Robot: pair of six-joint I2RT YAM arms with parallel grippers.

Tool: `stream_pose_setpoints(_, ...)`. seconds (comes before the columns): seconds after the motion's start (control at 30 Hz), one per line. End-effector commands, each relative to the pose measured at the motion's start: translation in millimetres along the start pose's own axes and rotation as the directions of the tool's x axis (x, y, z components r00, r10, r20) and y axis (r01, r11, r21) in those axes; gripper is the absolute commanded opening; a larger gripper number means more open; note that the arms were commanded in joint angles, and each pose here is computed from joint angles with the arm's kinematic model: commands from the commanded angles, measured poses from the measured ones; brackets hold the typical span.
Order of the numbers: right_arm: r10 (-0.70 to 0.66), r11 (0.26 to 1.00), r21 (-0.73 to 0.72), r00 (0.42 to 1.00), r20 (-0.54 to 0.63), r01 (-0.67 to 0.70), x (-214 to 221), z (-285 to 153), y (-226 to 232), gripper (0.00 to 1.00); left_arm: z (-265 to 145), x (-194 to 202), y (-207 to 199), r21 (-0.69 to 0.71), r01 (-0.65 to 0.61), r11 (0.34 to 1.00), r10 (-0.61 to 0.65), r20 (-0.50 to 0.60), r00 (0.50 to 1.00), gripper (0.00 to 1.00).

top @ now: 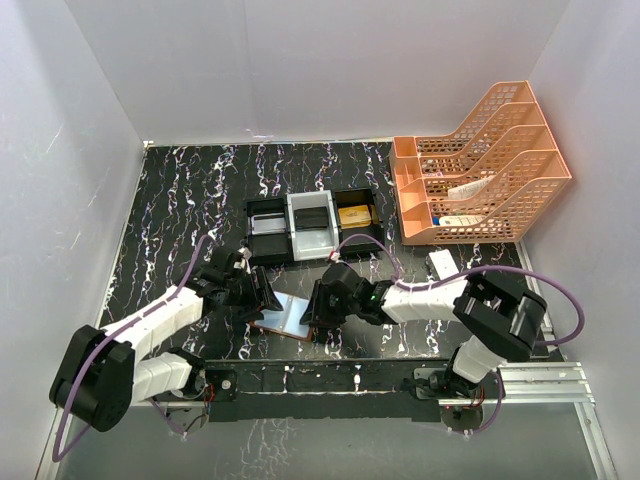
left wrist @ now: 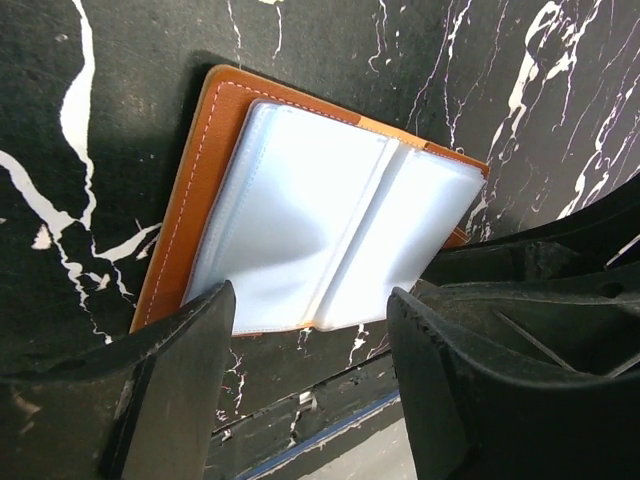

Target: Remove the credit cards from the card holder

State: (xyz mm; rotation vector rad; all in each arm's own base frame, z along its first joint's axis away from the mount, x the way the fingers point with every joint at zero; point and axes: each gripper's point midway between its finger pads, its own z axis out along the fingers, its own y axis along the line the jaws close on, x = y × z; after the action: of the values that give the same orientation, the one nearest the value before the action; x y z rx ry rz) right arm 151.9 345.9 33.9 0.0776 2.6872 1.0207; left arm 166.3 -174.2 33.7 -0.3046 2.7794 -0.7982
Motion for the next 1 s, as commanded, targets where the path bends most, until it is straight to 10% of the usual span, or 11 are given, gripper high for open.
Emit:
stream_pose_setpoints(0.0, -0.006, 1.000, 0.030, 1.000, 0.020, 0.005, -9.1, 11.1, -5.3, 0.31, -0.2, 0.2, 3.3, -0.024, -0.008, 1.000, 0.008, 0.001, 1.000, 0.60)
stream_pose_setpoints(0.3, -0.005, 0.995, 0.100, 1.000, 0.011, 0.004, -14.6, 16.4, -21.4, 0.31, -28.5, -43.0, -5.8, -0.127, -0.064, 0.990, 0.084, 0.156, 0.984, 0.68)
stream_pose_setpoints(0.97, -0.012, 0.995, 0.099, 1.000, -0.011, 0.013, -15.5, 20.0, -20.9, 0.32, -6.6, -21.7, 28.8, -0.224, -0.032, 0.974, 0.049, 0.072, 0.996, 0.62)
